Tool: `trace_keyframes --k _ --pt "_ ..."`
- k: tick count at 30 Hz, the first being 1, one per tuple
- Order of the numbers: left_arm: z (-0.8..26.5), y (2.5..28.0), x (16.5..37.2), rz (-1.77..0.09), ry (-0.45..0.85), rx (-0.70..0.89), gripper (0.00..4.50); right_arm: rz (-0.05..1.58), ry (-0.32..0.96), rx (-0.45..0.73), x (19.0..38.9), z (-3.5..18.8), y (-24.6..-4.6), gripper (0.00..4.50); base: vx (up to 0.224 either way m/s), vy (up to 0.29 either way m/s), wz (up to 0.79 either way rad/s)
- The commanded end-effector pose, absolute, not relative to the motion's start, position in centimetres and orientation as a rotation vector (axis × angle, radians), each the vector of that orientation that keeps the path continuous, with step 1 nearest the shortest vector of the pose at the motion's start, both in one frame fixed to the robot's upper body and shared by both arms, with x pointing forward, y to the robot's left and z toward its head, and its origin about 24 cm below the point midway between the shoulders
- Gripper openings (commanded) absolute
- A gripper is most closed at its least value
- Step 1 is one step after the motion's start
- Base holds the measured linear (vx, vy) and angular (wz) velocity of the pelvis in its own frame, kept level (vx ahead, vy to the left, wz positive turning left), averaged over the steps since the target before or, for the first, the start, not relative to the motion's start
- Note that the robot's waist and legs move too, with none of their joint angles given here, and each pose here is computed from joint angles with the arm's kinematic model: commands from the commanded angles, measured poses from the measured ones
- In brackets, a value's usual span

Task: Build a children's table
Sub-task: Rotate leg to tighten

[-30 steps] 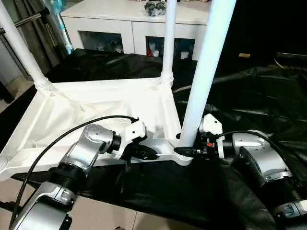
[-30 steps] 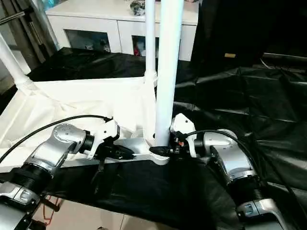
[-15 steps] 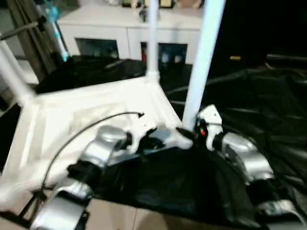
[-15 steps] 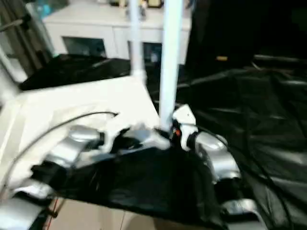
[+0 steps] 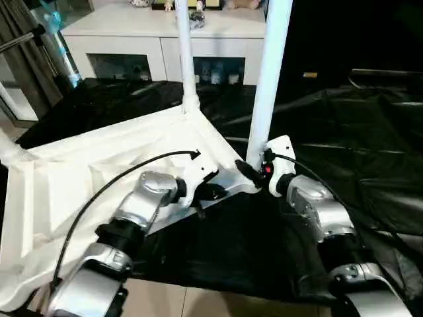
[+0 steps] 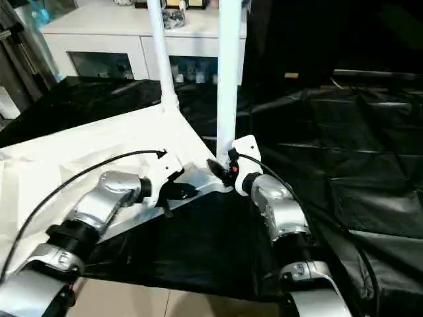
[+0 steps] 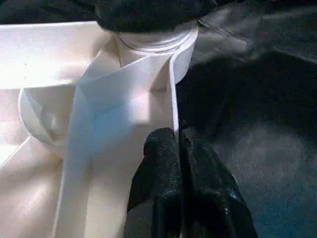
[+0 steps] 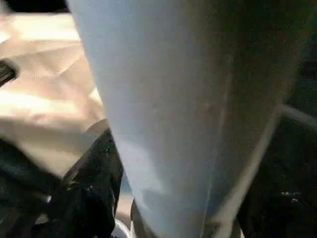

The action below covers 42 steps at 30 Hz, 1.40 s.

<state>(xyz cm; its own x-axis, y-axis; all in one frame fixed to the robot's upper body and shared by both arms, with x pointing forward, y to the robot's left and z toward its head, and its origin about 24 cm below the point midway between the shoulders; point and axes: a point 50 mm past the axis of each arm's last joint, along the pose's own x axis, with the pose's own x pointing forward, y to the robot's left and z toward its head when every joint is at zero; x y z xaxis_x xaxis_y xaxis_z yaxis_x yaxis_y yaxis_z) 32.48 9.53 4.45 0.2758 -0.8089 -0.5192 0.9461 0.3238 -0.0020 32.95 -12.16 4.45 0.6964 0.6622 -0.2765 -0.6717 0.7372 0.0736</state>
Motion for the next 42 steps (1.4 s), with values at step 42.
trace_keyframes --k 42 --pt "5.1 8.0 31.9 -1.235 0.439 0.265 0.00 1.024 0.491 -0.042 28.6 1.0 -11.3 2.06 0.010 -0.002 0.00"
